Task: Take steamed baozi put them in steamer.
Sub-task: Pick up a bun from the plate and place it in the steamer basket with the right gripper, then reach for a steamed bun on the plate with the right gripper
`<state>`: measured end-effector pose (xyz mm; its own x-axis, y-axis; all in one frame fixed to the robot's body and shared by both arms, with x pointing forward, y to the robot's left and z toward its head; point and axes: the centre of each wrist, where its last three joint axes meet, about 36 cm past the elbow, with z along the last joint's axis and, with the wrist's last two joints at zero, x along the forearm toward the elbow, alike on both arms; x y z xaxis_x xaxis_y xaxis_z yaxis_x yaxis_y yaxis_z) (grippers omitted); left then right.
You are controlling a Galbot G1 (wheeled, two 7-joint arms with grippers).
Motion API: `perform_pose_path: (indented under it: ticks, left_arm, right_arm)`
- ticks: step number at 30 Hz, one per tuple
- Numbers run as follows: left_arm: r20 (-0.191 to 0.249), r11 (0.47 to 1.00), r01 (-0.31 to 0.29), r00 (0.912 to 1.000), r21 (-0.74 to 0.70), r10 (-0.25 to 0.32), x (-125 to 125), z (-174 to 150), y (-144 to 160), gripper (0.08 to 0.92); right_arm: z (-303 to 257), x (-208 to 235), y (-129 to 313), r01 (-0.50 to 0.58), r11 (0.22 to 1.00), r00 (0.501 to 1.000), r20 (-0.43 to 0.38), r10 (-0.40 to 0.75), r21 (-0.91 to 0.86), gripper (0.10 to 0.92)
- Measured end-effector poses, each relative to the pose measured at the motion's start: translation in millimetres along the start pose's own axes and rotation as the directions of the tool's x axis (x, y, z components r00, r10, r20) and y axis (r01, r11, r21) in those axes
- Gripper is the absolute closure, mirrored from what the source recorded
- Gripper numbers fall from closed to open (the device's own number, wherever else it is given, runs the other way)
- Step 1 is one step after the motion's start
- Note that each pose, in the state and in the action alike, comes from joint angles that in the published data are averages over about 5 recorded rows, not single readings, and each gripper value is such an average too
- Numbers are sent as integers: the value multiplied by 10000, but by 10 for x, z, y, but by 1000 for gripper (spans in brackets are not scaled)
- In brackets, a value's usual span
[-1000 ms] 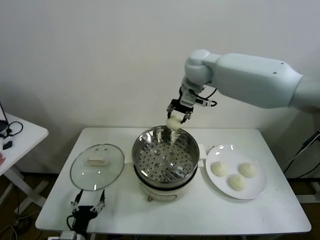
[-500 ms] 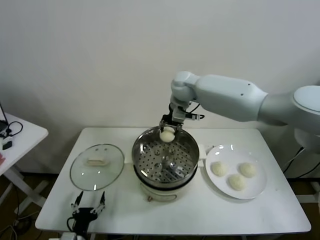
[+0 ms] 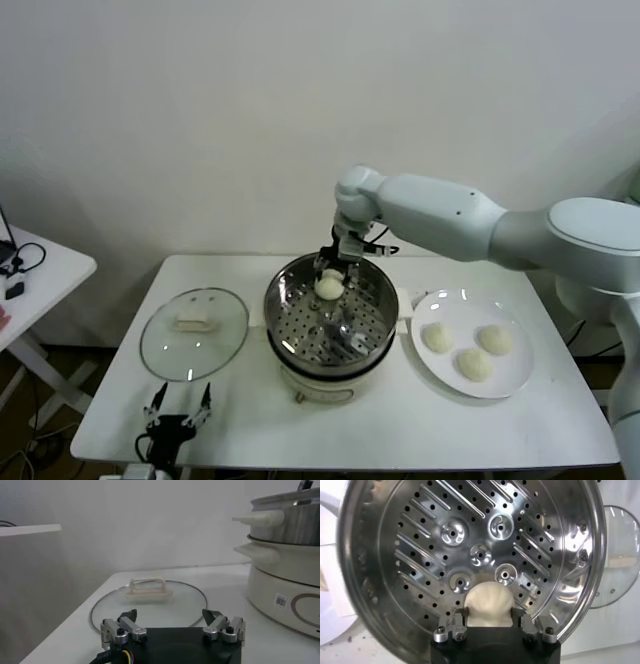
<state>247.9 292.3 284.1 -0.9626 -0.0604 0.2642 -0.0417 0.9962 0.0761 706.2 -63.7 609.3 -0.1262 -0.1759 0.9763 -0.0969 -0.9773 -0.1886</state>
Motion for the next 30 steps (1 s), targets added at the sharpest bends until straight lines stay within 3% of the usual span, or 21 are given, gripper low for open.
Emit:
perform_pose_path:
  ticks: [6,13,19,24,30]
  left_arm:
    - [12,10000,-5,10000,3,5,1,-5,-2,177]
    - [28,10000,-17,10000,-10,17,17,-16,-8,177]
    - [76,10000,-71,9999,-26,71,22,-34,-34,177]
    - [132,9999,-129,9998,-43,130,19,-54,-52,177]
    - [186,9999,-124,9997,-31,124,10,-70,-47,177]
  right_arm:
    - [14,31,36,-101,9999,9998,145,103,-119,214]
    - [104,388,230,-191,9953,9994,286,219,-951,200]
    - [279,856,771,132,9567,9999,90,-110,-2906,200]
    - [293,1055,1390,375,8642,9983,-199,-548,-5018,200]
    - [6,871,2038,176,6537,9982,-239,-545,-7566,200]
